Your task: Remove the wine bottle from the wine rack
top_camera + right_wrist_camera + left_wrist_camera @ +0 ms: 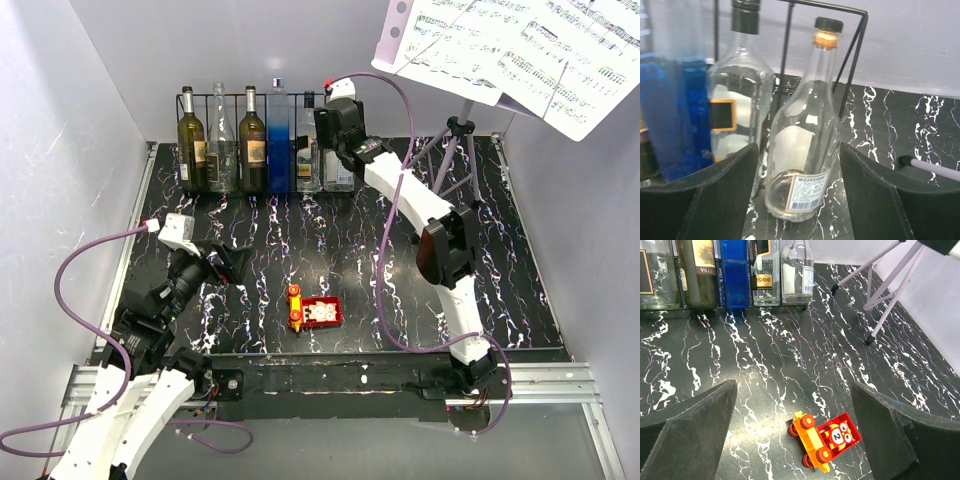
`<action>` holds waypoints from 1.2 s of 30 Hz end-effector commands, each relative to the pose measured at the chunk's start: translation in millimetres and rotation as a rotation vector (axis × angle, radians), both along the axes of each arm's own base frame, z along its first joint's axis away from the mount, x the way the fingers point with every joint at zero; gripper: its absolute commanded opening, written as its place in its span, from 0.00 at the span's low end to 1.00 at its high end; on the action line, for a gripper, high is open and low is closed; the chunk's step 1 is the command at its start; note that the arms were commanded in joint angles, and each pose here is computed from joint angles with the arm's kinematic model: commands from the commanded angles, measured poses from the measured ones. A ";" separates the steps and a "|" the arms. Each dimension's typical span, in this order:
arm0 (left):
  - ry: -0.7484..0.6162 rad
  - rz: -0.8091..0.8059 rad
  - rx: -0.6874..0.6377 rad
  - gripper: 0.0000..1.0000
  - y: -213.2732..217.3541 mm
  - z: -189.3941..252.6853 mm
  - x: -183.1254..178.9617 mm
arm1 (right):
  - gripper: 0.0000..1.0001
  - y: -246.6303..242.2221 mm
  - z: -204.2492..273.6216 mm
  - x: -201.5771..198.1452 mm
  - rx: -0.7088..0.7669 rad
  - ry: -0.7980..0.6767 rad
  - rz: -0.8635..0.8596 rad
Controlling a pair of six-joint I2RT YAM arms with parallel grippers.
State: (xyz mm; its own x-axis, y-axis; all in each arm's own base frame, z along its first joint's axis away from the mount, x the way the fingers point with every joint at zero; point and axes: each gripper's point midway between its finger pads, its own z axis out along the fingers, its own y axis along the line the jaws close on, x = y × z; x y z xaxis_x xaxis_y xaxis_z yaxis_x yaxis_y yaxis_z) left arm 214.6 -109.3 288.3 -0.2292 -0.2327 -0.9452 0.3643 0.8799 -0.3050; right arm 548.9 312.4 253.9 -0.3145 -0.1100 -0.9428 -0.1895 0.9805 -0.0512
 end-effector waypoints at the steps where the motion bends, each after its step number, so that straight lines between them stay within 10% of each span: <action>1: 0.000 -0.018 -0.004 0.98 -2.0 -0.4 -2.7 | 0.74 -9.2 28.0 27.1 0.073 -0.108 -0.047; 36: 0.063 -0.015 0.017 0.98 -4.4 -15.3 3.4 | 0.65 -4.3 -26.0 125.7 0.446 -0.209 -0.038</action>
